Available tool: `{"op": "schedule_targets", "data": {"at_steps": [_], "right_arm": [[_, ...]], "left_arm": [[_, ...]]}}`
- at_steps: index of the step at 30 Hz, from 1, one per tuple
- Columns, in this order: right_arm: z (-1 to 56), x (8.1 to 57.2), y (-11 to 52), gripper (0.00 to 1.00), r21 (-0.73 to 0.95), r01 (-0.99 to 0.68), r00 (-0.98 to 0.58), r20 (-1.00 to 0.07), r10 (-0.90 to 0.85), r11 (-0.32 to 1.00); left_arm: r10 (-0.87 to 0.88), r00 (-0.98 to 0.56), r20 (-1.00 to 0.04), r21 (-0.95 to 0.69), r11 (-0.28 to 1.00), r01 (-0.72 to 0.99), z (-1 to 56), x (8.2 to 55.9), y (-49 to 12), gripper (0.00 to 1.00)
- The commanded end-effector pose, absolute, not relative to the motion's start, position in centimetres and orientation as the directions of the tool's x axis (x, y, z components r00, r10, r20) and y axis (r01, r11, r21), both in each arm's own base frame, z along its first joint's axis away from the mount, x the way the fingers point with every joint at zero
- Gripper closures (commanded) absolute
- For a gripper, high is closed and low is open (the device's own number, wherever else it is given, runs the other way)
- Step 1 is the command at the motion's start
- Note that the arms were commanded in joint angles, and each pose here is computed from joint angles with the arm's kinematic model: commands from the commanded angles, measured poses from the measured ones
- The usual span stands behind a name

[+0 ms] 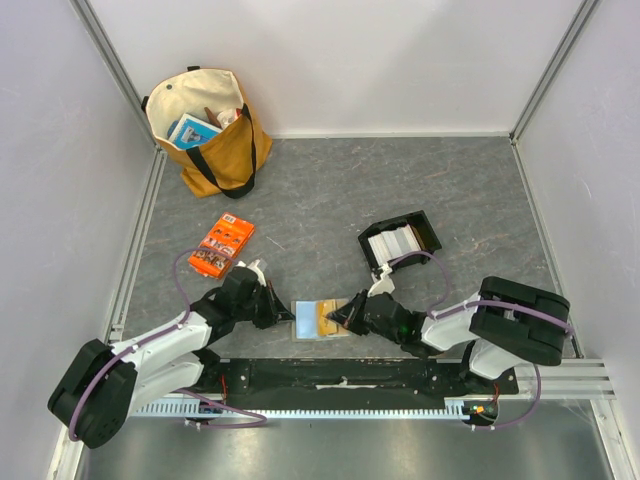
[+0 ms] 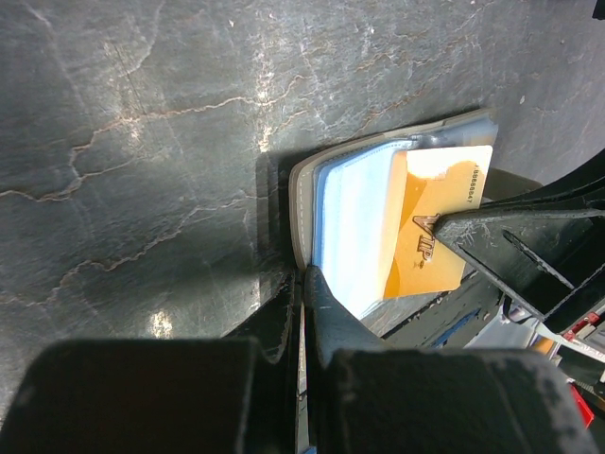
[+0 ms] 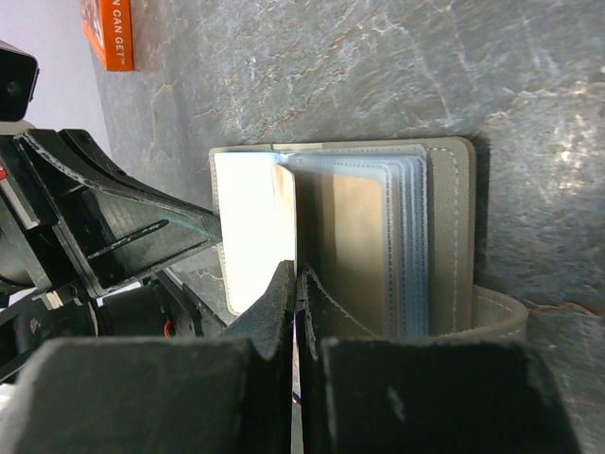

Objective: Put the credit cards into the card holder
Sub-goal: Insert the credit card into the card holder.

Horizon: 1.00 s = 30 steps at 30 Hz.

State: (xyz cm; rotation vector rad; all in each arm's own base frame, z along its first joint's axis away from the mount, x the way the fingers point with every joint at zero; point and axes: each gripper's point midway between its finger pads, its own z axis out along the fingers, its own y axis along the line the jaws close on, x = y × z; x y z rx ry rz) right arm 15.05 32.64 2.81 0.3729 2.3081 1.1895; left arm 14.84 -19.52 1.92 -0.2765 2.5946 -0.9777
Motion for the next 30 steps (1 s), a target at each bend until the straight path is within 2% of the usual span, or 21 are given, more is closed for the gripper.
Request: {"op": "schedule_targets", "data": {"at_steps": [1, 5, 10, 18, 27, 30], "right_arm": [[2.1, 15.9, 30.9, 1.0, 0.79, 0.031, -0.794, -0.353, 0.495, 0.613], [1.9, 16.0, 31.5, 1.0, 0.783, 0.018, -0.81, -0.353, 0.469, 0.621], [1.6, 15.0, 33.1, 1.0, 0.809, 0.028, -0.854, -0.286, 0.435, 0.587], [1.2, 14.3, 32.8, 0.98, 0.811, 0.07, -0.859, -0.247, 0.449, 0.58], [1.1, 14.5, 30.8, 0.97, 0.749, 0.092, -0.835, -0.301, 0.46, 0.657], [0.7, 14.4, 30.8, 0.97, 0.753, 0.098, -0.838, -0.29, 0.462, 0.651]], "left_arm": [[-0.323, -0.913, -0.251, -0.682, 0.728, -0.07, 2.2, 15.0, -19.7, 0.98], [-0.325, -0.912, -0.25, -0.682, 0.728, -0.072, 2.1, 15.0, -19.6, 0.98], [-0.321, -0.914, -0.249, -0.682, 0.728, -0.07, 2.2, 15.1, -19.7, 0.98], [-0.325, -0.913, -0.247, -0.684, 0.726, -0.073, 2.1, 15.0, -19.7, 0.98], [-0.325, -0.913, -0.247, -0.684, 0.725, -0.073, 2.1, 15.1, -19.8, 0.98], [-0.323, -0.914, -0.246, -0.683, 0.726, -0.072, 2.1, 15.1, -19.8, 0.98]]}}
